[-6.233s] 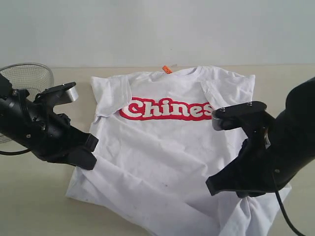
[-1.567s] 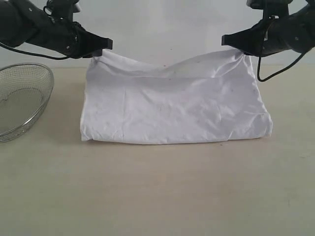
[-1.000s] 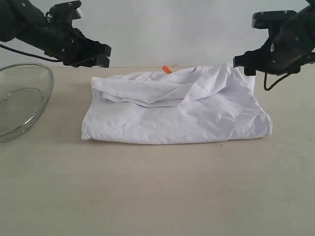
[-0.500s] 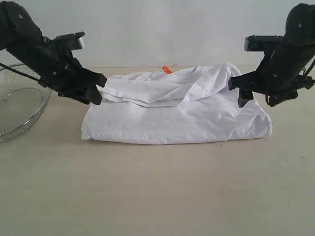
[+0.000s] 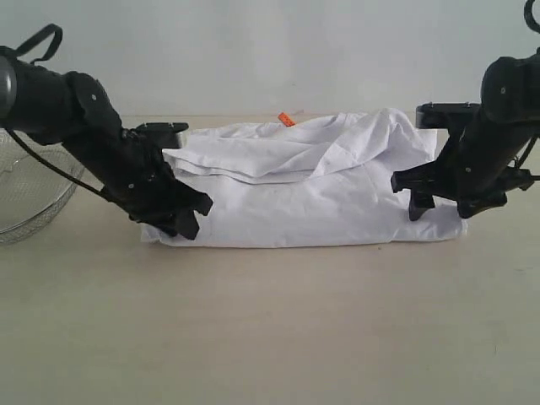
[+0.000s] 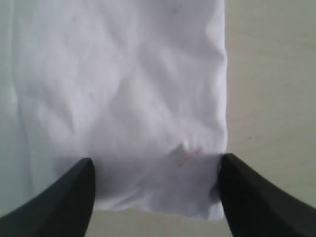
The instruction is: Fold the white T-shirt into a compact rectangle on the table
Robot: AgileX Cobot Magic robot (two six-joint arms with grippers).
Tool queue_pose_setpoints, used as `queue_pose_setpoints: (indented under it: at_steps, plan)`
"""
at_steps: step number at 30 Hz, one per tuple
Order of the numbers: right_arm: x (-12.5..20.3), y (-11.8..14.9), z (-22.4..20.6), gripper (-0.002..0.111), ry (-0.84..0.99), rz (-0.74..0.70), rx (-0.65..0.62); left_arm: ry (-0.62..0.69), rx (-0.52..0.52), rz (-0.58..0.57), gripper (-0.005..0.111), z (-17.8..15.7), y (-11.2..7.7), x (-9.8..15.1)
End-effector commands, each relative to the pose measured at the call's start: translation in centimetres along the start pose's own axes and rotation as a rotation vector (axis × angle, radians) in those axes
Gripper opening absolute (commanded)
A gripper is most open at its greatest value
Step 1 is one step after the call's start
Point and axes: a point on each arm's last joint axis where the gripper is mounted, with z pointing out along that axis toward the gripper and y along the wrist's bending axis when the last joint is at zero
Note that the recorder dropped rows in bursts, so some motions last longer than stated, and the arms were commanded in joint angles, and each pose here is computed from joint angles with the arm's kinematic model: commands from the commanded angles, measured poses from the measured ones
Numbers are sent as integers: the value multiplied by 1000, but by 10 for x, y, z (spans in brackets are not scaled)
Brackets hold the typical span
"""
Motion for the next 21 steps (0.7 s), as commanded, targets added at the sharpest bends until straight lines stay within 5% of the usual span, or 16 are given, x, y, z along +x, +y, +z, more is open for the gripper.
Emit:
queue_pose_setpoints:
  at_steps: [1,9,21]
  plan:
    - [-1,-1,0,46,-20,-10,1,23,-20,-12,32,11,3,4]
    - [-1,-1,0,1,-16,-17,2,62,-42,-24,32,22,8,9]
    - [12,-4,-1,0,132,-64,33,141,-35,-53,32,22,8,17]
